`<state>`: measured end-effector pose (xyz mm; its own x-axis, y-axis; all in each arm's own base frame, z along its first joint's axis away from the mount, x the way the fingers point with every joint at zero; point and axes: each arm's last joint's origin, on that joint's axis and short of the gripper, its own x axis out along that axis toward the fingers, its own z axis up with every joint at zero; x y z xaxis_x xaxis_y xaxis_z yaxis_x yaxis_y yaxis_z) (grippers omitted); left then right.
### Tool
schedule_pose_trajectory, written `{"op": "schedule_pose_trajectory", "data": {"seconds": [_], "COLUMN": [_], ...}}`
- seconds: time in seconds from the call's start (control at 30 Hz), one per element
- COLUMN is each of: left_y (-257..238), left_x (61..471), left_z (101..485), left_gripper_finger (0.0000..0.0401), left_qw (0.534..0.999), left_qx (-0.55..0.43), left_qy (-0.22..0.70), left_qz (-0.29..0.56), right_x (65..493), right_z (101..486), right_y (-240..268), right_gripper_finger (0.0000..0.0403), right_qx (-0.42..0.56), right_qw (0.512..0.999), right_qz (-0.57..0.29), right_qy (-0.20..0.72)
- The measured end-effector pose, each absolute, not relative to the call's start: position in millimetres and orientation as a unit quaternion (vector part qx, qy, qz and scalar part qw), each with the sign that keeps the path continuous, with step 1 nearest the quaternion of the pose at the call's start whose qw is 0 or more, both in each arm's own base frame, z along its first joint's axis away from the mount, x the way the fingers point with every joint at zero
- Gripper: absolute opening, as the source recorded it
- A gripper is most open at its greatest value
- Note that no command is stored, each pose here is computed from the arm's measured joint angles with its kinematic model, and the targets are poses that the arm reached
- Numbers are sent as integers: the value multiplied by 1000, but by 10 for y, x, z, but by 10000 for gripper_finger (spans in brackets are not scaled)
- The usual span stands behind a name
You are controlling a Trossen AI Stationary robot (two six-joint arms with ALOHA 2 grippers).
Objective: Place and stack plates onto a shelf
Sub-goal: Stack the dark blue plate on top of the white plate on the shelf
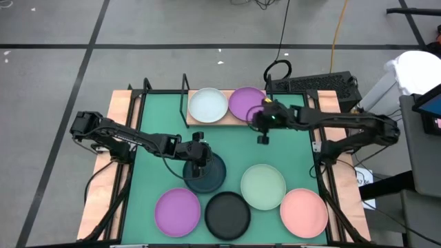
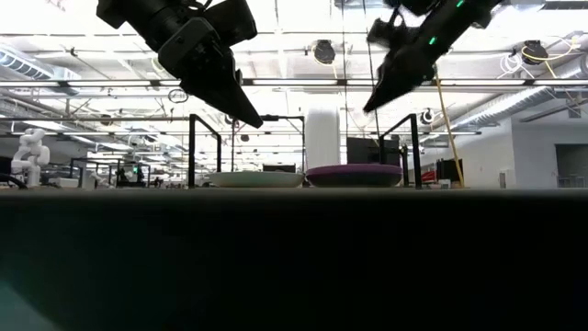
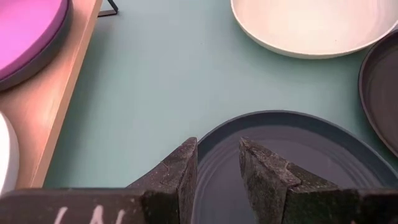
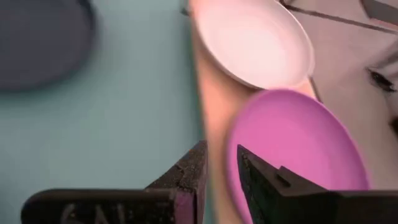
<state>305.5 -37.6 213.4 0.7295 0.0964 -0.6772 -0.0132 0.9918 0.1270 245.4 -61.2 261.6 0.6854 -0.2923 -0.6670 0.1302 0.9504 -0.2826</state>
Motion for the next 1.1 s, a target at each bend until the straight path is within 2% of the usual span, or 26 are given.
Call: {"op": "schedule_pose_trajectory", "data": {"seconds": [0.2, 0.53, 0.83, 1.1], "left_y": [-377, -447, -809, -1223], "left_x": [3063, 3052, 2926, 2689], "left_z": [2143, 2142, 2091, 2024], "left_gripper_finger": [124, 124, 124, 125], "left_qw": [931, 932, 919, 894], "left_qx": [53, 26, 12, 2], "left_qy": [361, 360, 394, 444], "left_qz": [31, 32, -22, -58], "right_x": [2357, 2345, 2257, 2176], "right_z": [2725, 2693, 2575, 2481], "right_y": [-227, 280, 491, 535], "right_gripper_finger": [73, 73, 73, 73], "right_qx": [-79, -104, -122, -113], "right_qw": [924, 922, 908, 895], "right_qz": [-71, 23, 68, 72], "right_qy": [367, 371, 395, 426]}}
